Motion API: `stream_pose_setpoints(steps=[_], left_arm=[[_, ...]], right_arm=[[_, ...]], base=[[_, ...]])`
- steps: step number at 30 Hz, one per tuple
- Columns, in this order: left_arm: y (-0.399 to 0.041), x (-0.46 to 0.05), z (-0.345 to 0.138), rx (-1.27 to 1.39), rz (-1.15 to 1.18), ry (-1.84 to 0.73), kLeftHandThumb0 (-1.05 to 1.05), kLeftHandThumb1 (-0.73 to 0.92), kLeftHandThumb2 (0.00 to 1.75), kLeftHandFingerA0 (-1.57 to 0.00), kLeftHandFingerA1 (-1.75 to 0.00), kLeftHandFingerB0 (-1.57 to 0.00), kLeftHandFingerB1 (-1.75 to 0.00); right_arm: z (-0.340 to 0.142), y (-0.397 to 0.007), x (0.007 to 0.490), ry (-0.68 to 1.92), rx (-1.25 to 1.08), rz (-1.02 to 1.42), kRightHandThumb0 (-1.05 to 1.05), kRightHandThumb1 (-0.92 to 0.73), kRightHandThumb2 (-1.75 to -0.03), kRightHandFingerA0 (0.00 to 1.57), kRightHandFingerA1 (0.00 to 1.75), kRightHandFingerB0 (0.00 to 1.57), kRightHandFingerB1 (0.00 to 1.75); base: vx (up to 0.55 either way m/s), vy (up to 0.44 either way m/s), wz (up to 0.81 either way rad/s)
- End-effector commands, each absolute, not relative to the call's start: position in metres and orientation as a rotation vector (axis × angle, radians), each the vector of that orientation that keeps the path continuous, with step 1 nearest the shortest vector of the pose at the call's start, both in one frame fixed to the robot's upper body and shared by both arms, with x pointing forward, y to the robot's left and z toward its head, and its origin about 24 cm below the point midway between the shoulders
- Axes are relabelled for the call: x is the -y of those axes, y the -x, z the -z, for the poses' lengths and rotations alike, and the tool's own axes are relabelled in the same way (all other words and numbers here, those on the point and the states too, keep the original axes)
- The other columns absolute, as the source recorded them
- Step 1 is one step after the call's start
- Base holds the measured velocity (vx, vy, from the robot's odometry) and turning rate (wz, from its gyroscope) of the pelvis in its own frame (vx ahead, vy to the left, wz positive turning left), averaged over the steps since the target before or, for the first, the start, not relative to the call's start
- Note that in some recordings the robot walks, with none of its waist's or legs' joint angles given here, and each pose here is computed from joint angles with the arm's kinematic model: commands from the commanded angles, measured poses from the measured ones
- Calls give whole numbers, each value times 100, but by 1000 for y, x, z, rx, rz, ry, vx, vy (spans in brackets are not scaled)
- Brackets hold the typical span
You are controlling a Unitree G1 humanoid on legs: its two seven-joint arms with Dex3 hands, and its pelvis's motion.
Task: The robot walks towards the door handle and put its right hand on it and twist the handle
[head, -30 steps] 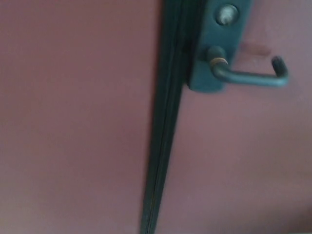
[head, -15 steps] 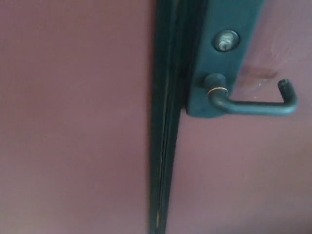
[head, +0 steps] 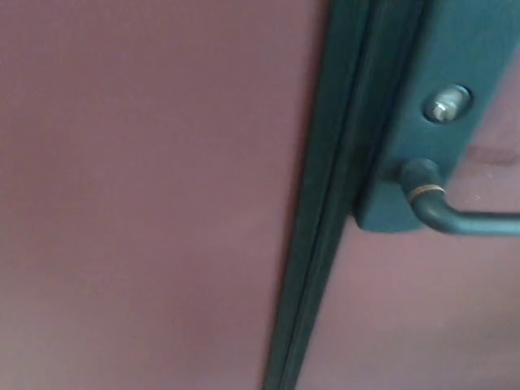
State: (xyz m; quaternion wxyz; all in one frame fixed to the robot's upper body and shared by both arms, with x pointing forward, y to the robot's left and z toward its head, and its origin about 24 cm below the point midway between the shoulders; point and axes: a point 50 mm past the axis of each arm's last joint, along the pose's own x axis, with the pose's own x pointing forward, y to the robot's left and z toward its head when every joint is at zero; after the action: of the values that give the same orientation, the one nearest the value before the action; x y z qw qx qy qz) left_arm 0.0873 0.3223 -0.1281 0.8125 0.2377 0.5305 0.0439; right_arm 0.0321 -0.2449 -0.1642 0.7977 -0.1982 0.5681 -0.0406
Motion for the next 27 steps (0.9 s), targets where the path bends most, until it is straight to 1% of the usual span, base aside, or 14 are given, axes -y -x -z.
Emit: stream_pose_setpoints(steps=[1,10,27], left_arm=[[-89,-320,129,-1131,-88,-510,-31,61,58,-74,-48,-56,-42],[-95,-320,128,-1117,-75,-529,-30,62,58,-73,-48,-57,-43],[-95,-320,127,-1112,-72,-525,-31,62,58,-73,-48,-56,-42]], right_arm=[[164,-36,247,420,-1226,97,-30,-53,-67,77,54,56,46],[162,-45,248,435,-1199,77,-30,-53,-67,75,53,56,47],[162,-51,247,437,-1192,60,-32,-52,-68,73,53,56,47]], base=[[79,9,7],[19,-4,2],[-1,-5,0]])
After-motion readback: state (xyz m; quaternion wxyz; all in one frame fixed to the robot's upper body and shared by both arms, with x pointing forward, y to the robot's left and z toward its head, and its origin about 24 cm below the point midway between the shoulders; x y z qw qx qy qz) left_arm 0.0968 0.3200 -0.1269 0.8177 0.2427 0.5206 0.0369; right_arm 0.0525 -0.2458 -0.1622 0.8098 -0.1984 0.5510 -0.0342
